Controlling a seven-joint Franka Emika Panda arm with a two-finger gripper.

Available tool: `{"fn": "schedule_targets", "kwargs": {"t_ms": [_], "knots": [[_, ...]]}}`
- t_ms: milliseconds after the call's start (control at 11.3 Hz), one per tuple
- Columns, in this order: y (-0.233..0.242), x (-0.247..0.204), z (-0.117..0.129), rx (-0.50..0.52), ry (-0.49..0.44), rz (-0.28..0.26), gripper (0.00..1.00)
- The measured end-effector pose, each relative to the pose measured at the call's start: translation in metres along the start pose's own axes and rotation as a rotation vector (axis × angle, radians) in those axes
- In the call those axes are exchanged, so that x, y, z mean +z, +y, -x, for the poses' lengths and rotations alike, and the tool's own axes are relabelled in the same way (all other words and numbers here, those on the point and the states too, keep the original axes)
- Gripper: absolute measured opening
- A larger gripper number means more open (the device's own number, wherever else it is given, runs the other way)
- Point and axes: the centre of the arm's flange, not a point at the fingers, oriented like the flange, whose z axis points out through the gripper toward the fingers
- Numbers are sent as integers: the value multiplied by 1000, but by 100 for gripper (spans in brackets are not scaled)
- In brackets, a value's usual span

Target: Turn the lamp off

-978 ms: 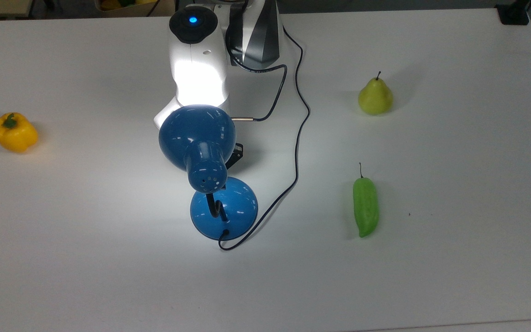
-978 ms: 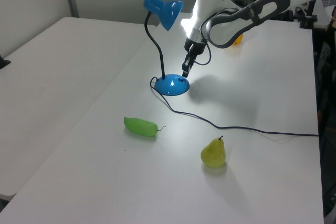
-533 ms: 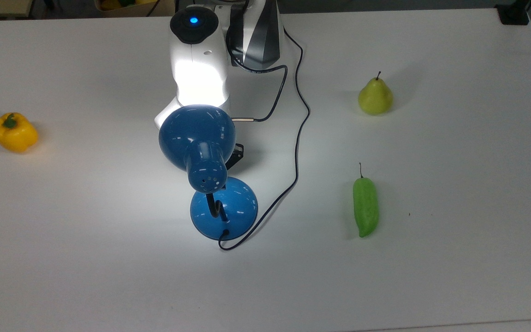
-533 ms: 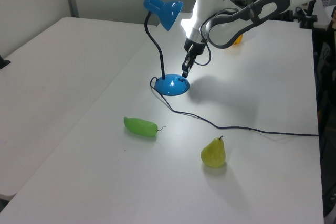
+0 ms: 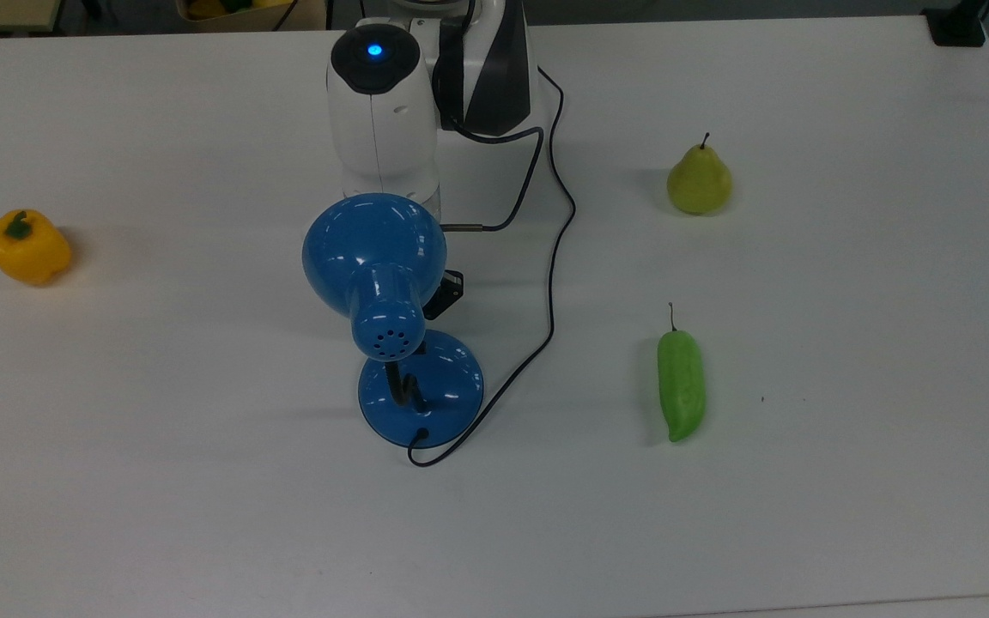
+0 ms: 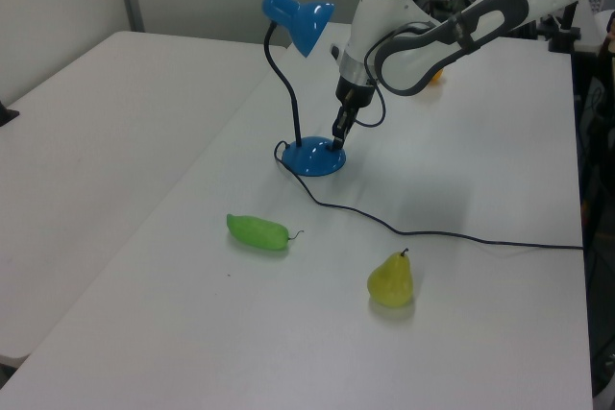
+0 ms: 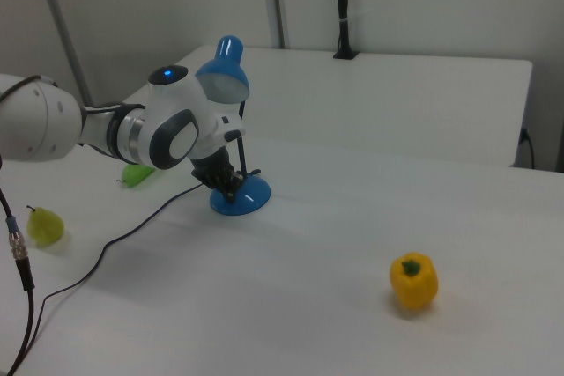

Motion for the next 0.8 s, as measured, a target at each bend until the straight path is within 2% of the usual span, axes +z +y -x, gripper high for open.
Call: {"fn": "schedule_targets", "kwargs": {"t_ms": [800], "knots": [[-7,3,1,-9,-3,-2,1]]}}
